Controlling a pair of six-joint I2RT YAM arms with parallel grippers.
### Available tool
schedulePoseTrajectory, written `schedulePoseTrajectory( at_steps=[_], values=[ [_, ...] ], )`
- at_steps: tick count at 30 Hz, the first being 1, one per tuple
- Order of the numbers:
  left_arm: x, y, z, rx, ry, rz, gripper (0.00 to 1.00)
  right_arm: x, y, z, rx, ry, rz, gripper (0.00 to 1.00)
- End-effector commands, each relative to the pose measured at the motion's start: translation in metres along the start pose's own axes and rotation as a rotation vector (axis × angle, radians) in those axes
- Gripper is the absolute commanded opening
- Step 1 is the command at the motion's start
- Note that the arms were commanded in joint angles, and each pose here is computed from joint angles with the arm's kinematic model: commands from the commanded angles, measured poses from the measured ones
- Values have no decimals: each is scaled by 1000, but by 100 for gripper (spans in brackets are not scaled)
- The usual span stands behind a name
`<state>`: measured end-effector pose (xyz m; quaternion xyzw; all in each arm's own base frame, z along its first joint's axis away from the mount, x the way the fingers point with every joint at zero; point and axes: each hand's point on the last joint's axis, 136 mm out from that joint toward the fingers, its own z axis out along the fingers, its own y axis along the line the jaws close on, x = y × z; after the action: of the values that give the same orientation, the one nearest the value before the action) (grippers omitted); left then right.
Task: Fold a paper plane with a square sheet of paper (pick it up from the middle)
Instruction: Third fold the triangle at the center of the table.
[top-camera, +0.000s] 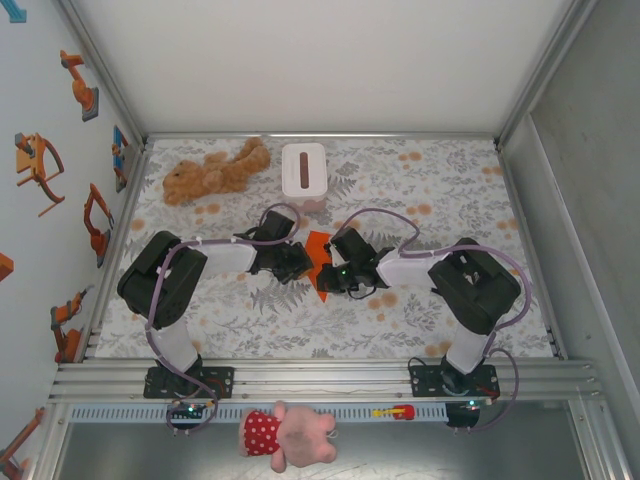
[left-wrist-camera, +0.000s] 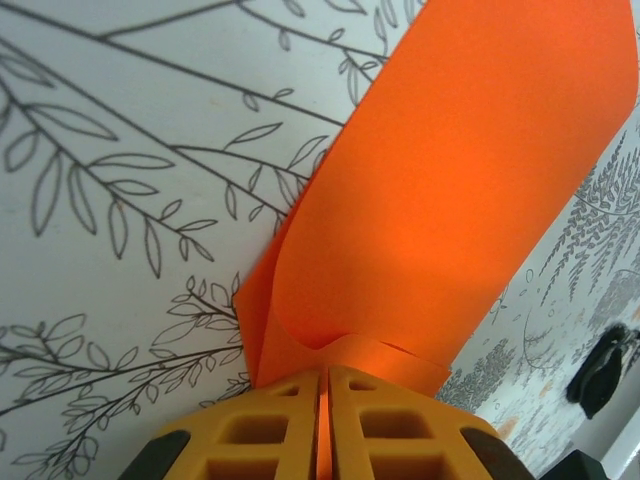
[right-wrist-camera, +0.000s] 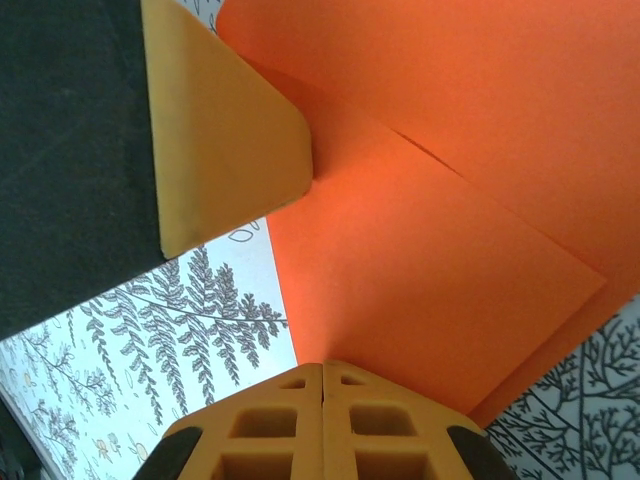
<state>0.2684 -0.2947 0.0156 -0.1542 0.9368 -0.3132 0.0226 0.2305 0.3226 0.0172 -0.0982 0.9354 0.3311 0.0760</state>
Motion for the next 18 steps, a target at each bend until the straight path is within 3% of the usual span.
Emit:
schedulePoseTrajectory(
  at_steps=[1,8,18],
  values=[
    [0,-16,-12,15,-1,117,12,15,-21,3,96,57,0,0],
    [-4,-33,-21,59,-22,282,12,40,-45,2,170,123,5,0],
    [-7,-17,-5,34,-17,315,12,43,-47,1,173,128,14,0]
  ],
)
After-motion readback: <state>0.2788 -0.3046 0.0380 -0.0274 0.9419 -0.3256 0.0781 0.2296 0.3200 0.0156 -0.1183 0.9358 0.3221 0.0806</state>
